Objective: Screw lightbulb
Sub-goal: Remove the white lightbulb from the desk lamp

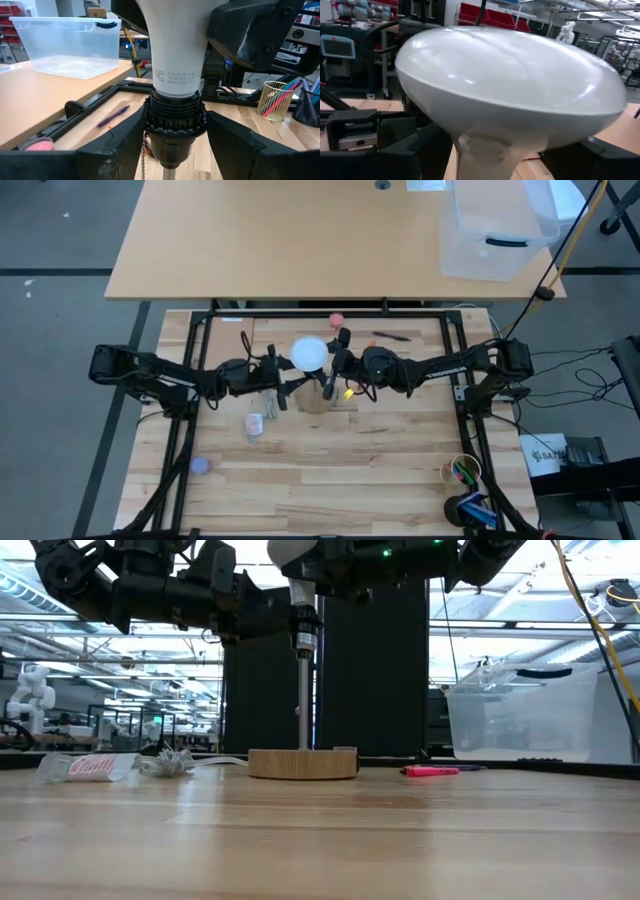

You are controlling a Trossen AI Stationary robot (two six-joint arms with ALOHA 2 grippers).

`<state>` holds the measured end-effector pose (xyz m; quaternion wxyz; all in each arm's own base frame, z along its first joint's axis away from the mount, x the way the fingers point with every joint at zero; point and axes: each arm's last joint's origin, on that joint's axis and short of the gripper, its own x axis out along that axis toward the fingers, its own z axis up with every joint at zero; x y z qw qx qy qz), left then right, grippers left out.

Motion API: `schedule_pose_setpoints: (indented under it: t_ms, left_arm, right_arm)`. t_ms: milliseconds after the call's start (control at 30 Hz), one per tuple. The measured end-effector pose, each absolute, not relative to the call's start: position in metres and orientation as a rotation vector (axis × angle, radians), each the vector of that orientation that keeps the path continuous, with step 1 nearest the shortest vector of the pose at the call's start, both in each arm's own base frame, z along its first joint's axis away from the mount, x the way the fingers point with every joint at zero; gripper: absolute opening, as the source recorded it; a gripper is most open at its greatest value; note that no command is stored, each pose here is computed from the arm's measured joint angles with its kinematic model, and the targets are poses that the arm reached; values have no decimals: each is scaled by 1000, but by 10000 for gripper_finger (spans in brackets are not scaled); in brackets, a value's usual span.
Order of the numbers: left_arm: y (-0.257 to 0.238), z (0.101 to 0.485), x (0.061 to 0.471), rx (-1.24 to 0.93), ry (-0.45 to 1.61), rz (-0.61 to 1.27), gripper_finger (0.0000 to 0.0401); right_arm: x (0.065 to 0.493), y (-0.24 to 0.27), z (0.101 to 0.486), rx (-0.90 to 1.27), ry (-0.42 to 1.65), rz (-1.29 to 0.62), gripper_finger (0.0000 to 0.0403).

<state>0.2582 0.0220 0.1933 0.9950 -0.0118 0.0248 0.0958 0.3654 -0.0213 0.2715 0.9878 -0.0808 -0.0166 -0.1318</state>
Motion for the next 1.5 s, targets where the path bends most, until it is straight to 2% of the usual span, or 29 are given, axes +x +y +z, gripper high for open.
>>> schedule_pose_setpoints:
  t_ms: [600,800,1067,1233,1500]
  left_arm:
    - [18,194,259,-27,40,39,215]
    - [15,187,258,-34,91,-49,214]
    - [18,196,259,-46,16,60,214]
    - [18,193,259,-60,43,60,217]
    - [20,168,270,-62,91,108,236]
  right_arm:
    - [345,-26,291,-197,37,-57,270]
    - [344,-36,293,-143,14,0,270]
    - [344,-38,294,-131,12,-26,295]
    - [344,-38,294,-112,13,-40,306]
    - [344,-39,295,-112,7,-67,306]
